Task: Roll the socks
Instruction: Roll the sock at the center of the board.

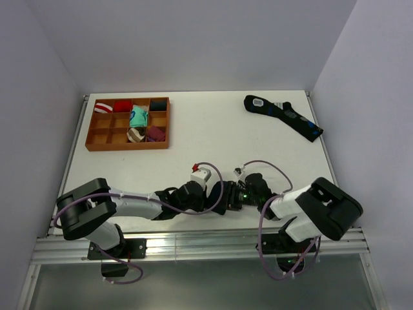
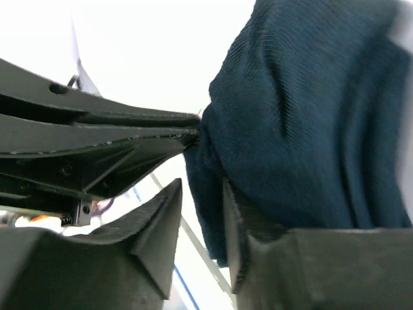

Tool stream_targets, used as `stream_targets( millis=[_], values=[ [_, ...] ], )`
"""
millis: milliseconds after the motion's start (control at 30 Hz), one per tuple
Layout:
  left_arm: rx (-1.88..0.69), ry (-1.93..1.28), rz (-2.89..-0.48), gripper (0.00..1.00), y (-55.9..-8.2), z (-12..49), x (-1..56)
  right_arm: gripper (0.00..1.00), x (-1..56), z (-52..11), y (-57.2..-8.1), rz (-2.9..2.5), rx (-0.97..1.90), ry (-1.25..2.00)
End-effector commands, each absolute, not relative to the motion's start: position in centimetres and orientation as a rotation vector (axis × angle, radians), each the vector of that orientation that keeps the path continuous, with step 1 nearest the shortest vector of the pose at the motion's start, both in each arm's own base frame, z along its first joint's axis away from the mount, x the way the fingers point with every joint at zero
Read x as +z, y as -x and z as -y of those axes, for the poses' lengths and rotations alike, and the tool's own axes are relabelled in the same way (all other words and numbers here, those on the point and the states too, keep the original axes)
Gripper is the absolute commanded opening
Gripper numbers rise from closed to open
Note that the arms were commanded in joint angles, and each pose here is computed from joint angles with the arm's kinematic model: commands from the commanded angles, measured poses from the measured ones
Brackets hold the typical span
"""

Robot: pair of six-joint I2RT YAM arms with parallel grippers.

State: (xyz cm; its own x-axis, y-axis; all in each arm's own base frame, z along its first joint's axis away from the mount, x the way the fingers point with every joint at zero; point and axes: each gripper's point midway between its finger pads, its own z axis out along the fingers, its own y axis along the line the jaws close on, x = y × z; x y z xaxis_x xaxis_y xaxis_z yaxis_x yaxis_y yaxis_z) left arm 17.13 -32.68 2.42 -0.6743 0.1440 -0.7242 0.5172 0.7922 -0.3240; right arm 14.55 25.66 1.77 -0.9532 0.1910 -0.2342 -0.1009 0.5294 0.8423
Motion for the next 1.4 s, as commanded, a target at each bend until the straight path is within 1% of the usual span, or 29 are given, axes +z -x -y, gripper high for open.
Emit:
stream_targets(
  millis=[0, 33, 67, 100, 200, 300, 333, 367, 600, 700, 733, 833, 900, 1067, 1367],
  values=[
    [-0.462, -0.463, -2.363, 0.06, -17.4, 30.3, 0.7, 0.42, -3.5, -20.4, -13.9, -2.625, 0.965, -0.169],
    [-0.439, -0.463, -2.372, 0.05, -17.4, 30.1, 0.6, 0.46, -3.1, -20.5, -14.3, -2.605, 0.956, -0.165],
    [-0.42, -0.461, -2.382, 0.05, -17.4, 30.0, 0.5, 0.46, -3.2, -20.1, -14.1, -2.617, 0.927, -0.169],
    [-0.387, -0.466, -2.404, 0.05, -17.2, 29.4, 0.2, 0.47, -1.9, -20.3, -15.3, -2.553, 0.925, -0.157],
    [-0.368, -0.465, -2.42, 0.05, -17.0, 29.3, 0.5, 0.47, 0.1, -20.3, -16.5, -2.464, 0.92, -0.144],
    [-0.352, -0.467, -2.426, 0.05, -17.0, 29.4, 1.3, 0.39, 2.0, -20.5, -17.2, -2.372, 0.944, -0.114],
    [-0.331, -0.482, -2.432, 0.05, -16.9, 29.1, 1.3, 0.33, 2.3, -20.3, -17.4, -2.347, 0.94, -0.116],
    [-0.326, -0.488, -2.425, 0.05, -16.8, 29.1, 1.6, 0.31, 2.7, -20.3, -17.6, -2.32, 0.948, -0.111],
    [-0.298, -0.51, -2.407, 0.05, -17.2, 30.0, 2.9, 0.31, 5.3, -20.3, -17.8, -2.161, 1.002, -0.075],
    [-0.297, -0.52, -2.399, 0.05, -17.1, 30.5, 3.1, 0.31, 4.7, -20.2, -17.7, -2.19, 0.978, -0.093],
    [-0.295, -0.519, -2.398, 0.05, -17.2, 30.6, 3.2, 0.27, 4.6, -20.3, -17.6, -2.2, 0.974, -0.091],
    [-0.29, -0.525, -2.391, 0.05, -17.2, 30.9, 3.3, 0.23, 3.5, -20.9, -17.2, -2.248, 0.943, -0.09],
    [-0.285, -0.532, -2.386, 0.05, -17.1, 31.0, 3.3, 0.23, 2.7, -21.7, -16.6, -2.292, 0.919, -0.063],
    [-0.289, -0.547, -2.373, 0.05, -17.1, 31.2, 3.6, 0.17, 0.6, -22.5, -17.0, -2.392, 0.8, -0.069],
    [-0.358, -0.608, -2.319, 0.05, -16.5, 32.1, 4.5, 0.18, -0.2, -22.4, -18.4, -2.416, 0.688, -0.069]
  ],
)
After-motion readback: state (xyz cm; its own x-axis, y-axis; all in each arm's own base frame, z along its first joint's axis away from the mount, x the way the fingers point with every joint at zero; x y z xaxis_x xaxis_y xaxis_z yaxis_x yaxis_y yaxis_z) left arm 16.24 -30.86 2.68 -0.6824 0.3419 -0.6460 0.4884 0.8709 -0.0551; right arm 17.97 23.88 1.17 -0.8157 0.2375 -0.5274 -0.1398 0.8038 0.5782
